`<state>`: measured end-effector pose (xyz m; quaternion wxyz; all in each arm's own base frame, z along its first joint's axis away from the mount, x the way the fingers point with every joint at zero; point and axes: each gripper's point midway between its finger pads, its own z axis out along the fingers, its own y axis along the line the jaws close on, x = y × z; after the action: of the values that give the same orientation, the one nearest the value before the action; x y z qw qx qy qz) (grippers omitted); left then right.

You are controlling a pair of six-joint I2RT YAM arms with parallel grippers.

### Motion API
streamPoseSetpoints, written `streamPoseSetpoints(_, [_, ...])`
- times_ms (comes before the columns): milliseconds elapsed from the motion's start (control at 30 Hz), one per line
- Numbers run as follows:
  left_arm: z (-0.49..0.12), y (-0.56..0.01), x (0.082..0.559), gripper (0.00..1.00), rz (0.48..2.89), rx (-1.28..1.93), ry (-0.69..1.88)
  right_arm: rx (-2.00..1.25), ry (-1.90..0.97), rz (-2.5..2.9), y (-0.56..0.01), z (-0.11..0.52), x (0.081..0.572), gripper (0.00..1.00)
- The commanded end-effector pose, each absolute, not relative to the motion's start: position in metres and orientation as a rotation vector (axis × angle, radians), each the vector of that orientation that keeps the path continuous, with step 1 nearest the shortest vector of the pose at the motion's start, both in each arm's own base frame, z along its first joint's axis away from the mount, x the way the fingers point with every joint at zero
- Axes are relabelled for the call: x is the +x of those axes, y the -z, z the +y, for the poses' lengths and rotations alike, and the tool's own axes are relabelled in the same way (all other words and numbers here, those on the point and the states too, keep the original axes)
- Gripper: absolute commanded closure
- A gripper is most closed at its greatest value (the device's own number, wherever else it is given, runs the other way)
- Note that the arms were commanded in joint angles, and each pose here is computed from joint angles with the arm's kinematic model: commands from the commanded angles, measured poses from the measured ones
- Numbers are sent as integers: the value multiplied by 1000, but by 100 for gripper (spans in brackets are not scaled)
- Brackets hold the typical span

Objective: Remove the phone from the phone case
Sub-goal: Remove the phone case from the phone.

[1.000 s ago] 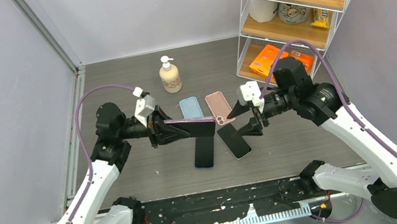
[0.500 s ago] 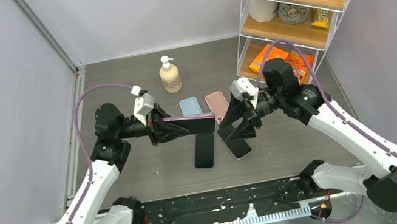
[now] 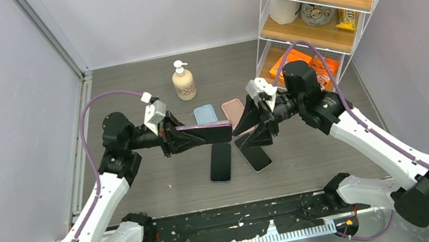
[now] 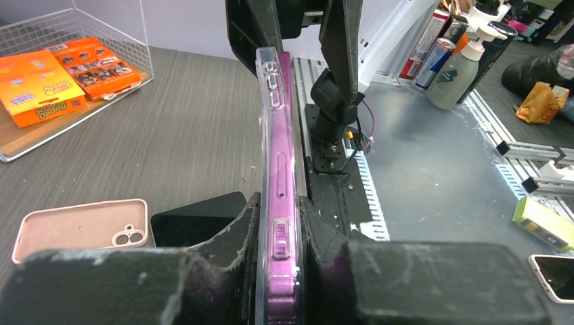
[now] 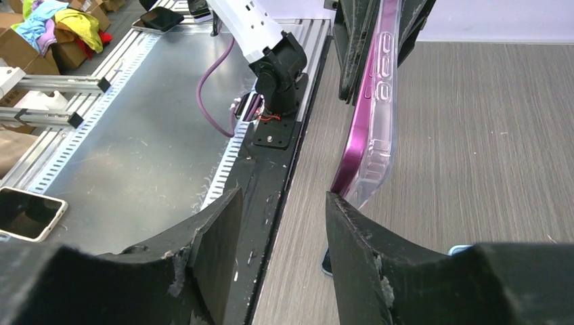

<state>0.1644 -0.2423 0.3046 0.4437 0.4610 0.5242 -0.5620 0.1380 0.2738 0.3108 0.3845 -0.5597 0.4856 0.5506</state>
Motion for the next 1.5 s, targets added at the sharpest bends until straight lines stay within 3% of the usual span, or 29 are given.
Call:
streamPoseSetpoints(0, [-242,-319,166,100,1218,1153,1345,-1421,-1415,1212,-314,279,141,46])
streamPoseSetpoints(1467, [-252,-315,141,100,1163,1231,1440,-1262,-1239,1273,-325,303,190,51])
